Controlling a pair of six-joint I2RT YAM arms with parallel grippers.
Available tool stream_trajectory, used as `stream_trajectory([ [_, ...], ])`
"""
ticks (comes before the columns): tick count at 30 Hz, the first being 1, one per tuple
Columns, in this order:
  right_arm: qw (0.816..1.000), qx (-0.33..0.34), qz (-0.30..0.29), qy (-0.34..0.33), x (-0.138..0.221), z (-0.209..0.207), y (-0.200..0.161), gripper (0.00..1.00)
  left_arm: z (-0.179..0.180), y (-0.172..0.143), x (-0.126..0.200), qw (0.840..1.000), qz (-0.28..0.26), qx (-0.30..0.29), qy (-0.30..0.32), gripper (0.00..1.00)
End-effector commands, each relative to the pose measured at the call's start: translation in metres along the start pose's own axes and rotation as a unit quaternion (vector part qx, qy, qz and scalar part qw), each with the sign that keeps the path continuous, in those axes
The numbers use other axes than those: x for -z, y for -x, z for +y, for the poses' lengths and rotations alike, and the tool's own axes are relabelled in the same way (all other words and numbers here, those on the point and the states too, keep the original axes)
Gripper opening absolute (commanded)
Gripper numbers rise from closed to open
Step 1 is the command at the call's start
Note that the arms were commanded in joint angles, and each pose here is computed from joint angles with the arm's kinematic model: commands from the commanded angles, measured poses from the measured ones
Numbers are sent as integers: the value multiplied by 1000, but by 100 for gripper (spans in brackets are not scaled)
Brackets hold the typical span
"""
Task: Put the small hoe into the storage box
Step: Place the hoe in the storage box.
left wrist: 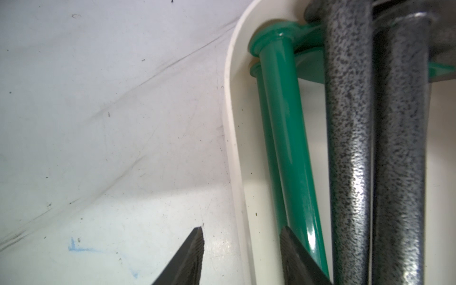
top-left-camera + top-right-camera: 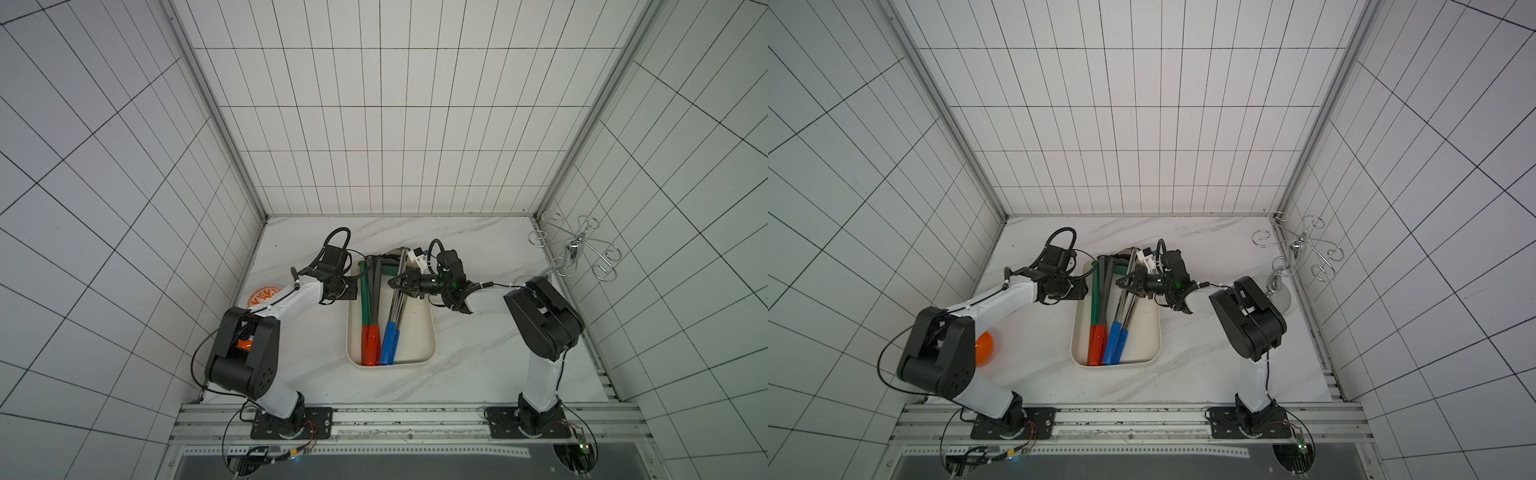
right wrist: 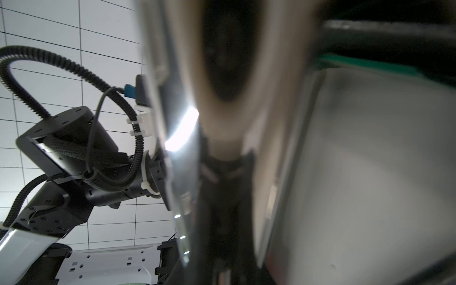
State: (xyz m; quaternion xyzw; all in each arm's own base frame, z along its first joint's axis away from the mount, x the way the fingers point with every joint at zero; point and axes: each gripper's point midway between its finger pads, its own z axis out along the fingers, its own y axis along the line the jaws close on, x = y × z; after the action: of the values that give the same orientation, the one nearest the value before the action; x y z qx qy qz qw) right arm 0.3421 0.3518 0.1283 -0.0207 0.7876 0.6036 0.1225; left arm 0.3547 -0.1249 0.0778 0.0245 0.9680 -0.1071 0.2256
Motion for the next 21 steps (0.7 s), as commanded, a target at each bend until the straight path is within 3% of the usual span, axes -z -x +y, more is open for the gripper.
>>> stream_trajectory([
  [1,999,-20,3,-50,-5,-15,6,31,-3,10,4,1000,-17,-1,-5,52],
  [12,995,-7,-6,-102,3,-19,13,42,-3,10,4,1000,-17,-1,-5,52],
  [21,978,22,-22,-205,22,-21,29,46,-3,11,5,1000,-18,-1,-5,52],
])
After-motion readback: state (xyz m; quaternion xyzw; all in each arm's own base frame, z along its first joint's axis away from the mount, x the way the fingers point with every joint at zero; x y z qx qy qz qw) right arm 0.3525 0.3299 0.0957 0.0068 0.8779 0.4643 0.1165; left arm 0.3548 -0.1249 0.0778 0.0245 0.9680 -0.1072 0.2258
